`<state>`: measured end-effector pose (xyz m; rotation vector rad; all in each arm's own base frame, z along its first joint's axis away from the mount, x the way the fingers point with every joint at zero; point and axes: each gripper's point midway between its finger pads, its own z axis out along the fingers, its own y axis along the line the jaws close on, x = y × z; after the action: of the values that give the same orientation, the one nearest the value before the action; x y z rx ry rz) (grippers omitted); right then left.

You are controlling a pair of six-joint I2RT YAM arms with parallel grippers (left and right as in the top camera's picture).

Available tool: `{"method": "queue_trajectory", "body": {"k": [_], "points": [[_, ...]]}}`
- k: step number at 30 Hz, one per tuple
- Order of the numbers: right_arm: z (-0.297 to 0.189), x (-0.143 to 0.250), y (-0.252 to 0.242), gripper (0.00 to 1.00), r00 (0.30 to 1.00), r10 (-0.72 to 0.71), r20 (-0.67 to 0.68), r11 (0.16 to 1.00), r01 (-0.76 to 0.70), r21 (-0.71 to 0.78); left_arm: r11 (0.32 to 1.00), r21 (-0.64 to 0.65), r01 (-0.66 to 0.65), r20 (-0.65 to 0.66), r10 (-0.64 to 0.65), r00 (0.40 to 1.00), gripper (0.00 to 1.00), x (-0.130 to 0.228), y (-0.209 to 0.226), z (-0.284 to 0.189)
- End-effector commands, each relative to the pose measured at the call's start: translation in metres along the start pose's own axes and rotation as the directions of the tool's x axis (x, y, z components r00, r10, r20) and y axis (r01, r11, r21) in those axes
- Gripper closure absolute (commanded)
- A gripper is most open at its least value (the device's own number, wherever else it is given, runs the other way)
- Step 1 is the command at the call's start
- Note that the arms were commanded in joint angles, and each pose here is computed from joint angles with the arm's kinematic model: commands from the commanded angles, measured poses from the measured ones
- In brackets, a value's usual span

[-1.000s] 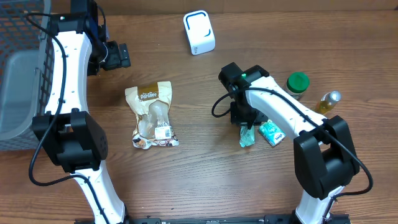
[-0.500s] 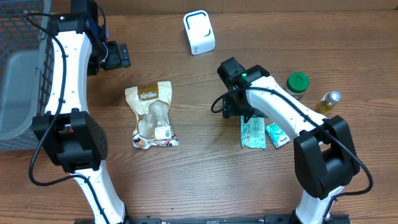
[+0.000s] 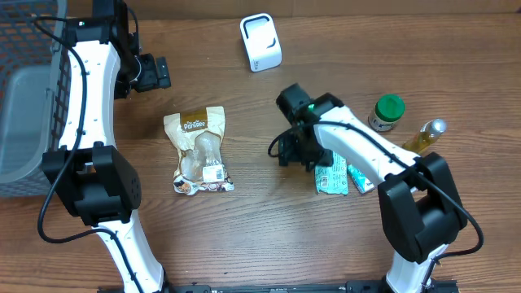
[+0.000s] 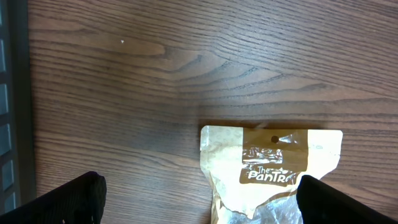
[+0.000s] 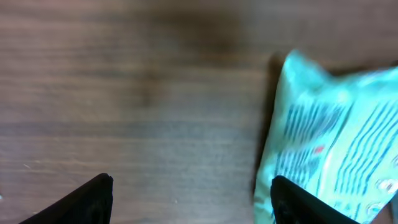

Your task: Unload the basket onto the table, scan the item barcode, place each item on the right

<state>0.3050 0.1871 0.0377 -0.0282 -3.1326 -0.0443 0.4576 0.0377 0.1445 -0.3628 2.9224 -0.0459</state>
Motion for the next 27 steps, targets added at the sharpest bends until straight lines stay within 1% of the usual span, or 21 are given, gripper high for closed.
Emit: {"method": "queue_trajectory", "body": {"k": [1,7,10,12,15,17,18,20,24,27], "points": [[0.011,0.015,-0.002,0.22,0.999,0.006,-0.034,1.0,-0.006,0.003,1.0,0.003,-0.002,0.045,0.001,0.999,0.0,-0.005,-0.003,-0.016],[0.024,0.019,-0.025,0.16,0.999,0.028,-0.034,0.997,-0.026,0.074,1.0,0.003,-0.002,0.045,0.001,0.999,0.0,-0.005,-0.003,-0.016],[0.024,0.016,-0.026,0.16,0.999,0.039,-0.034,0.997,-0.037,0.06,1.0,0.003,-0.003,0.045,0.003,0.999,0.0,-0.005,-0.004,-0.016],[0.024,0.018,-0.014,0.12,0.998,0.039,-0.055,0.999,-0.04,-0.004,1.0,0.003,-0.003,0.045,0.003,0.999,0.0,-0.005,-0.004,-0.016],[0.023,0.022,0.009,0.1,0.995,0.032,-0.091,0.991,-0.043,-0.125,1.0,0.003,-0.003,0.045,0.003,0.999,0.0,-0.005,-0.004,-0.016],[0.02,0.02,0.026,0.02,0.995,0.022,-0.098,0.976,-0.042,-0.215,1.0,0.003,-0.003,0.045,0.003,0.999,0.0,-0.005,-0.004,-0.016],[0.018,0.018,0.034,0.0,0.995,0.015,-0.099,0.965,-0.04,-0.258,1.0,0.003,-0.003,0.045,0.003,0.999,0.0,-0.005,-0.004,-0.016],[0.013,0.011,0.05,0.0,0.997,0.0,-0.079,0.94,-0.027,-0.341,1.0,0.003,-0.003,0.045,0.003,0.999,0.0,-0.005,-0.004,-0.016],[0.009,0.002,0.065,0.0,0.999,-0.015,-0.04,0.914,-0.002,-0.406,1.0,0.003,-0.003,0.045,0.003,0.999,0.0,-0.005,-0.004,-0.016],[0.007,-0.001,0.075,0.0,0.999,-0.035,-0.003,0.905,0.03,-0.425,1.0,0.003,-0.003,0.045,0.003,0.999,0.0,-0.005,-0.004,-0.016]]}}
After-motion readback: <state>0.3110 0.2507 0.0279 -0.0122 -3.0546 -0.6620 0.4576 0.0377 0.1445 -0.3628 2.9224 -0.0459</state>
